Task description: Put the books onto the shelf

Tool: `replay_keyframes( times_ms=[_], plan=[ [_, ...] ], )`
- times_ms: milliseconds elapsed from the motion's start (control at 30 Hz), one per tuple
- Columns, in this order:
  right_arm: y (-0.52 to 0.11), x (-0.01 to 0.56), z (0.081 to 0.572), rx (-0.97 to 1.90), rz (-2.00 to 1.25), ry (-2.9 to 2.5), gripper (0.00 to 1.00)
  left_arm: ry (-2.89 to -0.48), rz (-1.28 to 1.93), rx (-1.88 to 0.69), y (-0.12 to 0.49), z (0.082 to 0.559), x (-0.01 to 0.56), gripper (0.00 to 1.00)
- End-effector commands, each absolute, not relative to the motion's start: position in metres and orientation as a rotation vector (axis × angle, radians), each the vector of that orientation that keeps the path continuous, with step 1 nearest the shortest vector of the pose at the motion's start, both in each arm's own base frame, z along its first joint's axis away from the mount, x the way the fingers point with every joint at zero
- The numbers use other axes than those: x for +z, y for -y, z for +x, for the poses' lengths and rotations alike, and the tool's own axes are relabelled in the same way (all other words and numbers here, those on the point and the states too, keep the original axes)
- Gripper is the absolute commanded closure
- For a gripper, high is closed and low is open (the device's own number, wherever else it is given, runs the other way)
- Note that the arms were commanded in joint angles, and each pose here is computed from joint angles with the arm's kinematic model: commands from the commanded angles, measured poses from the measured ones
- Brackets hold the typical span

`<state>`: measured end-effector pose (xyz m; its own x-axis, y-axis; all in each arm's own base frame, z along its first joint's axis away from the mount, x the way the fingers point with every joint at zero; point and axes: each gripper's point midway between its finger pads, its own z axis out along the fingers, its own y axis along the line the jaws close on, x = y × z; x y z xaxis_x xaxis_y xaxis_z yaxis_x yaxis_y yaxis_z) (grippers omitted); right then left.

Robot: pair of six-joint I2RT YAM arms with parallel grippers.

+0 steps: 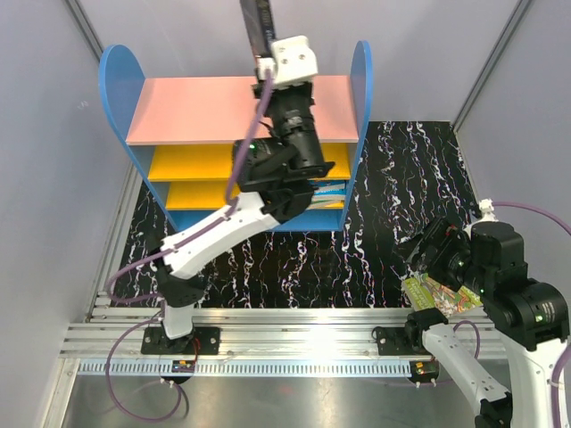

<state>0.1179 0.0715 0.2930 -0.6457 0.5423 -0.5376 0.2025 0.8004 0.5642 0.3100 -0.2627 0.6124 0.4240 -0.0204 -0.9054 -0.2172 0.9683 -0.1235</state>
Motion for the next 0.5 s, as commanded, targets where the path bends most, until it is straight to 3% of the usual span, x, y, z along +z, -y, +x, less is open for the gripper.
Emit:
replay_keyframes(
  times_ms=[0, 200, 467],
  plan=[
    [-0.066, 0.257, 0.095, 0.502, 0.584, -2.458, 0.0, -0.982, -0.32, -0.15, 0.244, 0.3, 0.656, 1.0],
    [-0.069, 0.254, 0.101, 0.515, 0.584, -2.463, 0.0, -1.006, -0.21, -0.095, 0.32, 0.332, 0.625, 1.0],
    [-0.06, 0.257, 0.095, 0.458, 0.563, -2.458, 0.0, -1.046, -0.111, -0.171, 0.372, 0.359, 0.588, 0.99]
  ],
)
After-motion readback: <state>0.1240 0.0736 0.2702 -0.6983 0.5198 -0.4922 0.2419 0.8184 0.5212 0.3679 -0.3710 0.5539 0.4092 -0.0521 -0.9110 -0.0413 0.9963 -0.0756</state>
